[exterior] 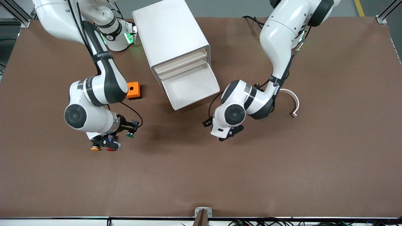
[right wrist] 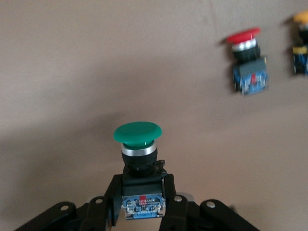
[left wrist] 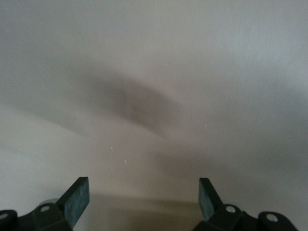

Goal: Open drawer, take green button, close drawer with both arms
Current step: 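Place the button beside the red button while the left gripper closes the drawer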

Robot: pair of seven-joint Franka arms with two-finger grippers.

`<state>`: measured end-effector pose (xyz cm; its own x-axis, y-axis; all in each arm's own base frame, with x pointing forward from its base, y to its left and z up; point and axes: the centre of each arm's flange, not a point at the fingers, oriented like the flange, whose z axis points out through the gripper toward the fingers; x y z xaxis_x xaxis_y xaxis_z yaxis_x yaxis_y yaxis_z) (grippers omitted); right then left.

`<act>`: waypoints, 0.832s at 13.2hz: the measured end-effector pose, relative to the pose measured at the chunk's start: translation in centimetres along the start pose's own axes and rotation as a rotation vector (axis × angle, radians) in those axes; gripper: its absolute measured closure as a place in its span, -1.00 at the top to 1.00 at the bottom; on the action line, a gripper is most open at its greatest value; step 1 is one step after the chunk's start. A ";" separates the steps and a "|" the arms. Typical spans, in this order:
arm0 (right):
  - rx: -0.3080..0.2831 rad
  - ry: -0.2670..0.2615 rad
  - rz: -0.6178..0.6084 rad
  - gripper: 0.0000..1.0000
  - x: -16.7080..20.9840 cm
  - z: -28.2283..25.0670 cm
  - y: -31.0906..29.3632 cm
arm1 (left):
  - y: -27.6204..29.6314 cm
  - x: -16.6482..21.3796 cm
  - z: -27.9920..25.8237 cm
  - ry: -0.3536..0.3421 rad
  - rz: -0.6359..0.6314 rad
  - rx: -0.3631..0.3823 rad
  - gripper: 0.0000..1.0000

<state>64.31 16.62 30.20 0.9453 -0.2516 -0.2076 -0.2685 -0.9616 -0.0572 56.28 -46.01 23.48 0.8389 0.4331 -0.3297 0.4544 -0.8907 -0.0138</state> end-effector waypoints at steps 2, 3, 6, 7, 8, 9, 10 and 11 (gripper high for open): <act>0.003 0.009 -0.077 -0.22 2.6 3.5 2.4 | 0.8 -2.6 1.6 -0.007 0.033 0.027 1.00; 0.004 0.016 -0.103 -0.22 3.6 5.0 3.4 | 1.1 -3.8 2.4 -0.011 0.043 0.041 1.00; 0.003 0.030 -0.150 -0.22 5.0 8.1 4.8 | 2.1 -7.7 4.5 -0.019 0.052 0.074 1.00; 0.003 0.035 -0.156 -0.22 5.2 8.5 4.8 | 2.6 -9.2 4.9 -0.025 0.049 0.078 1.00; 0.003 0.039 -0.166 -0.22 5.3 8.7 4.8 | 3.0 -10.7 5.4 -0.038 0.046 0.080 1.00; 0.003 0.039 -0.179 -0.22 5.3 8.9 4.8 | 3.4 -12.3 5.7 -0.054 0.041 0.081 1.00; 0.002 0.038 -0.192 -0.22 5.3 9.0 4.8 | 3.7 -13.7 6.0 -0.070 0.030 0.082 1.00; 0.001 0.036 -0.196 -0.22 5.3 9.1 4.8 | 4.0 -15.1 6.3 -0.083 0.020 0.084 1.00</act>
<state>66.34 11.70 19.94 0.9855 -0.0632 -0.1577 -0.0788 -0.9924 -0.0946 43.59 -57.00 22.45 0.8180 0.4055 -0.4080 0.4085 -0.9089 -0.0842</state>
